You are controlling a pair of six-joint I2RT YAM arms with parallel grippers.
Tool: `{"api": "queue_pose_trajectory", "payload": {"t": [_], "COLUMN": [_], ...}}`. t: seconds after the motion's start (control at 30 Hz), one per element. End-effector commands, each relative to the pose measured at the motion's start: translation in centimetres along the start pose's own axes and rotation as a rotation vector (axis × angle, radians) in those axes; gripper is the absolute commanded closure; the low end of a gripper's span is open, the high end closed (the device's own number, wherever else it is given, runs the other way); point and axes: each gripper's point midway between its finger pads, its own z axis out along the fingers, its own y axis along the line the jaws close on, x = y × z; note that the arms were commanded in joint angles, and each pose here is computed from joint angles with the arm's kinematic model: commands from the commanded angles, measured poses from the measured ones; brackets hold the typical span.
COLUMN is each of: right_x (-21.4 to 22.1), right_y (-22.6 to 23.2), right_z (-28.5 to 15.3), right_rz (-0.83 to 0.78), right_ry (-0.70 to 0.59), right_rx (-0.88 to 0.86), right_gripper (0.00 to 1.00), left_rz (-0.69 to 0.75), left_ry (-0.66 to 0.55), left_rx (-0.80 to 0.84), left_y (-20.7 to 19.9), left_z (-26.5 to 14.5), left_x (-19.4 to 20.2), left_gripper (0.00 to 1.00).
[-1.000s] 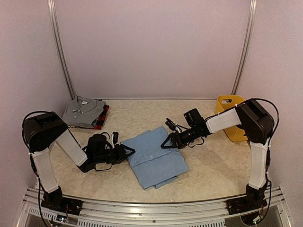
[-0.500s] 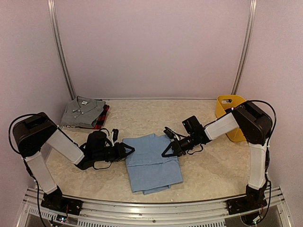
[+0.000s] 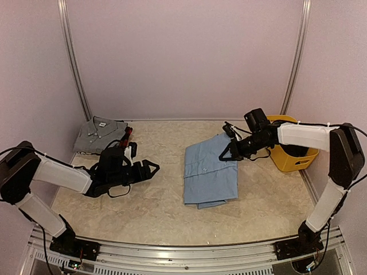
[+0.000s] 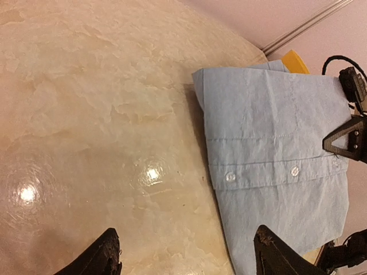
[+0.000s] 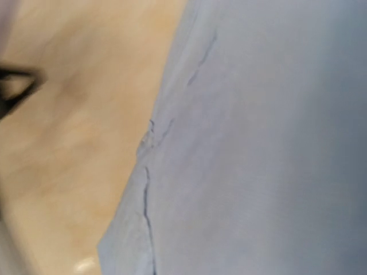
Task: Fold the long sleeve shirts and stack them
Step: Pick up the square-folded shirt from the center of the board, then turn over the square-folded shirt at the center of the board.
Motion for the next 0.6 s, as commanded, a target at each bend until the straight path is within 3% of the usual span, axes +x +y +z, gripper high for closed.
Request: {"api": "queue_pose_trajectory", "payload": {"t": [0.0, 0.13, 0.3, 0.43, 0.57], "right_x": [-1.8, -4.3, -4.8, -4.8, -4.3], "right_y": [-3.7, -4.2, -6.1, -6.7, -7.3], "right_z": [-8.0, -14.5, -19.3, -19.9, -16.6], "right_rz": [-0.062, -0.075, -0.052, -0.063, -0.145], "right_ry": [0.009, -0.006, 0.04, 0.103, 0.198], "right_rx": [0.494, 0.781, 1.112, 1.314, 1.375], "right_gripper": [1.0, 1.0, 1.0, 1.0, 1.0], "left_rz": [0.082, 0.11, 0.128, 0.134, 0.14], "left_ry": [-0.037, -0.055, -0.062, -0.062, -0.069], "left_rx": [-0.086, -0.118, -0.154, -0.186, -0.213], "left_y": [0.4, 0.4, 0.8, 1.3, 1.7], "left_z": [-0.7, -0.9, -1.1, -1.4, -1.9], "left_x": [-1.9, -2.9, -3.4, -3.5, -3.6], "left_gripper": [0.25, 0.25, 0.25, 0.25, 0.25]}}
